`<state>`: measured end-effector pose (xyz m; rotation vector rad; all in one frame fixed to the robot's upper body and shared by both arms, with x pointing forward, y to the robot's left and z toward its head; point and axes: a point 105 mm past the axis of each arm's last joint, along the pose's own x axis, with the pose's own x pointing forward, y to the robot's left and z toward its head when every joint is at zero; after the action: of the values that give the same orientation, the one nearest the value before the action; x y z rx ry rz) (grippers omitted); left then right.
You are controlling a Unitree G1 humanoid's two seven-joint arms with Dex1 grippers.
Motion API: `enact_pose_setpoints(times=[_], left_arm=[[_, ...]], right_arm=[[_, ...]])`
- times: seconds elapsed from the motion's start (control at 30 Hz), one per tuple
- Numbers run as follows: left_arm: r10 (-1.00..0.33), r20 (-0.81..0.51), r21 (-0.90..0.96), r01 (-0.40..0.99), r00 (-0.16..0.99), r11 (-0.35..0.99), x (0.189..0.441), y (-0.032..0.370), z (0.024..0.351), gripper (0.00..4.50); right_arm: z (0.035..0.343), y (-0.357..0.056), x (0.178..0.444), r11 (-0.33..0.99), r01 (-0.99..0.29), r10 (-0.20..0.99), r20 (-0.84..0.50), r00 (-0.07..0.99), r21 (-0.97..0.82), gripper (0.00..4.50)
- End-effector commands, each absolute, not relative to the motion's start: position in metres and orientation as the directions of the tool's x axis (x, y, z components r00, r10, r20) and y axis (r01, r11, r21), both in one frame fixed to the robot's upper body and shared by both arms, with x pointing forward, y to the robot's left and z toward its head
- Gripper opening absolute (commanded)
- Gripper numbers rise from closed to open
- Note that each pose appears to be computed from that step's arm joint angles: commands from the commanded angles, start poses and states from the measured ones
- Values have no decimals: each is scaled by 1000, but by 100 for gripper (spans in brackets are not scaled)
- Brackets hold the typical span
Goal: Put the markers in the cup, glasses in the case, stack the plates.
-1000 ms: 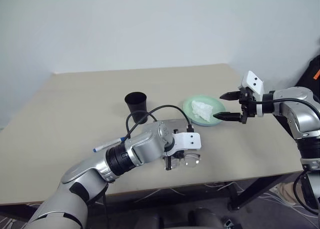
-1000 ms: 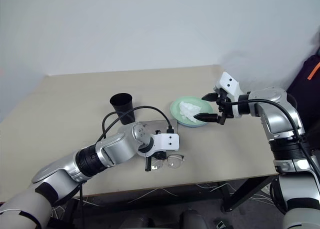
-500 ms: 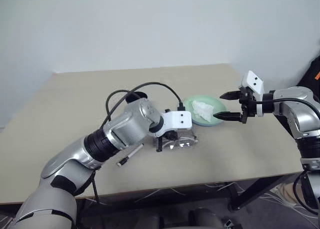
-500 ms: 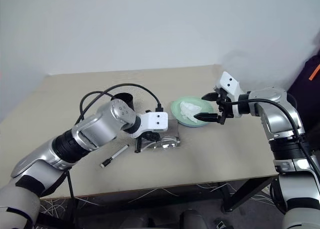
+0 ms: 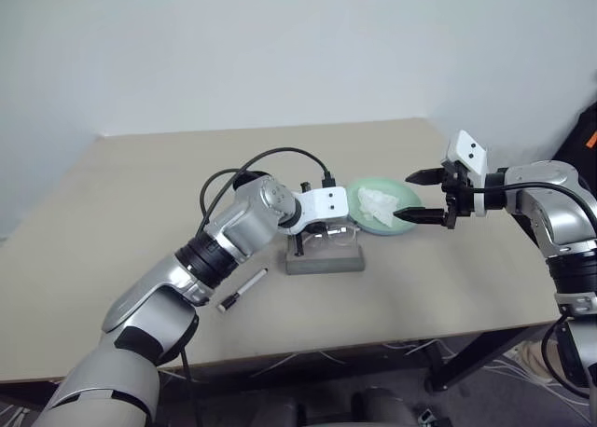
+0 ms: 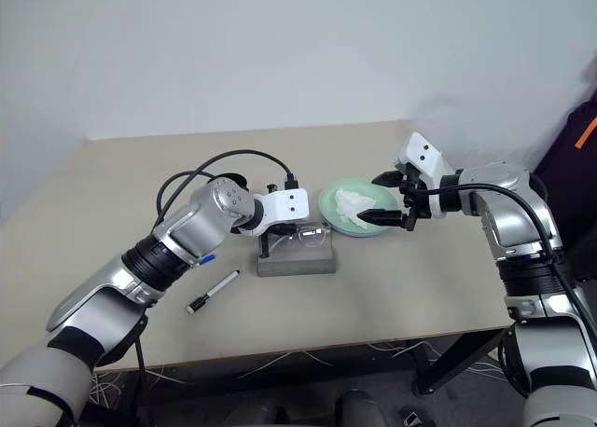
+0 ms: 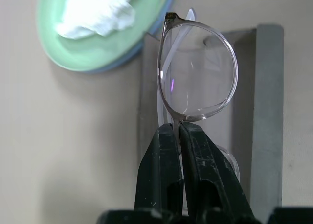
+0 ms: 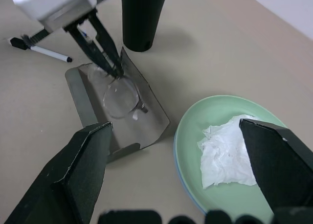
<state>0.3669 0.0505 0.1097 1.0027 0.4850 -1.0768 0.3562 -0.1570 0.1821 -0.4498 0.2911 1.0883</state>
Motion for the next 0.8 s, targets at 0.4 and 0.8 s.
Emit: enact_pose_setpoints(times=[0.4,0.8], left_arm=[[-494,-739,474,875,457,101,364,41,90,4],[-499,-796,384,923,343,23,341,41,83,4]], right_arm=[[203,-153,355,378,-888,798,-393,456,-263,450],[204,-152,357,378,-887,797,-395,457,-263,450]])
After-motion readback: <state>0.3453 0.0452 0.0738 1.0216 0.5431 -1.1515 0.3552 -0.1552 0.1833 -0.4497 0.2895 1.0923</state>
